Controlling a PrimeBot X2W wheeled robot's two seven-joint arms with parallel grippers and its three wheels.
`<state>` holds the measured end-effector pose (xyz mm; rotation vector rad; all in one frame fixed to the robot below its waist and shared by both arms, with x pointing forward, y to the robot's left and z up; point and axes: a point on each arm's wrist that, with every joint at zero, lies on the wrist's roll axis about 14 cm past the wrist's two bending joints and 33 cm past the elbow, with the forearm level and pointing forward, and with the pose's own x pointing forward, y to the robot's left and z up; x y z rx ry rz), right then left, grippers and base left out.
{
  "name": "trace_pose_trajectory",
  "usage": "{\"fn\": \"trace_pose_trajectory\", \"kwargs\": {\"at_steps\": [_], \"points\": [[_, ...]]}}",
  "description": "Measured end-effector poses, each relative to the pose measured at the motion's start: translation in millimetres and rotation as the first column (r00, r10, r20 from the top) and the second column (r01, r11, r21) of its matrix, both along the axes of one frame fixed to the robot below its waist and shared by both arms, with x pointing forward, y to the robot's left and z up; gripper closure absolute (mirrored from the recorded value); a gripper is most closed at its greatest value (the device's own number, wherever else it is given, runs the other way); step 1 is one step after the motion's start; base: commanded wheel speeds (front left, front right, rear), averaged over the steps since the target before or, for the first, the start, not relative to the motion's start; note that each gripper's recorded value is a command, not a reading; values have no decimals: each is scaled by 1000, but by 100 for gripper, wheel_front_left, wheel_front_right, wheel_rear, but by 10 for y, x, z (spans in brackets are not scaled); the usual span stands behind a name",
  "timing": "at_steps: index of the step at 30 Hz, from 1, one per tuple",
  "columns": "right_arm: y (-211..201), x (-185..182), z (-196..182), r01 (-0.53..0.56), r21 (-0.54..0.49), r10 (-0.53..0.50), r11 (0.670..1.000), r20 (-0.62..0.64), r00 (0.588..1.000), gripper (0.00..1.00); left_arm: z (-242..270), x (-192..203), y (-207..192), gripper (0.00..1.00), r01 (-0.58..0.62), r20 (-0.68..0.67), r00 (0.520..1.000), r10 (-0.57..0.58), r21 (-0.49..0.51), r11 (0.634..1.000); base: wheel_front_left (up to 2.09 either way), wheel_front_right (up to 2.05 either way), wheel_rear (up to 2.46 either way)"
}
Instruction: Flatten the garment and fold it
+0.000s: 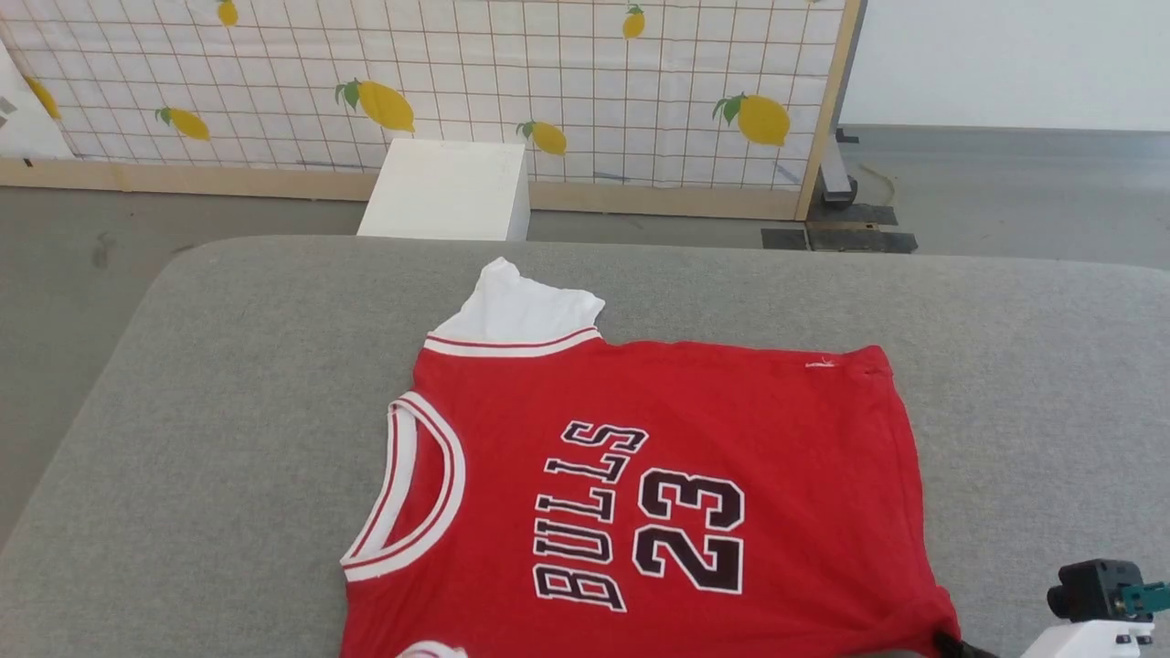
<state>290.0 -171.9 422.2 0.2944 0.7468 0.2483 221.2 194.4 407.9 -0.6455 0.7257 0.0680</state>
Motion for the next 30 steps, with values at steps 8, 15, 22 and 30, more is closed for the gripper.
{"fn": "trace_pose_trajectory", "kwargs": {"at_steps": [8, 15, 22, 30], "points": [[18, 150, 115, 8, -5, -7, 1000, 28, 1000, 100, 470, 541, 47, 100, 15, 219, 975, -33, 84, 996, 0, 0, 0], [62, 480, 130, 2, -48, -1, 999, 19, 1000, 100, 714, 1170, -124, 100, 98, 329, 934, -140, 141, 985, 0, 0, 0], [170, 805, -5, -38, -105, 34, 994, -40, 999, 100, 639, 1696, -103, 100, 108, 361, 917, -169, 184, 977, 0, 0, 0], [119, 876, -431, -60, -150, 27, 987, -212, 977, 100, 174, 1952, -69, 100, 126, 279, 945, -173, 178, 976, 0, 0, 0]]}}
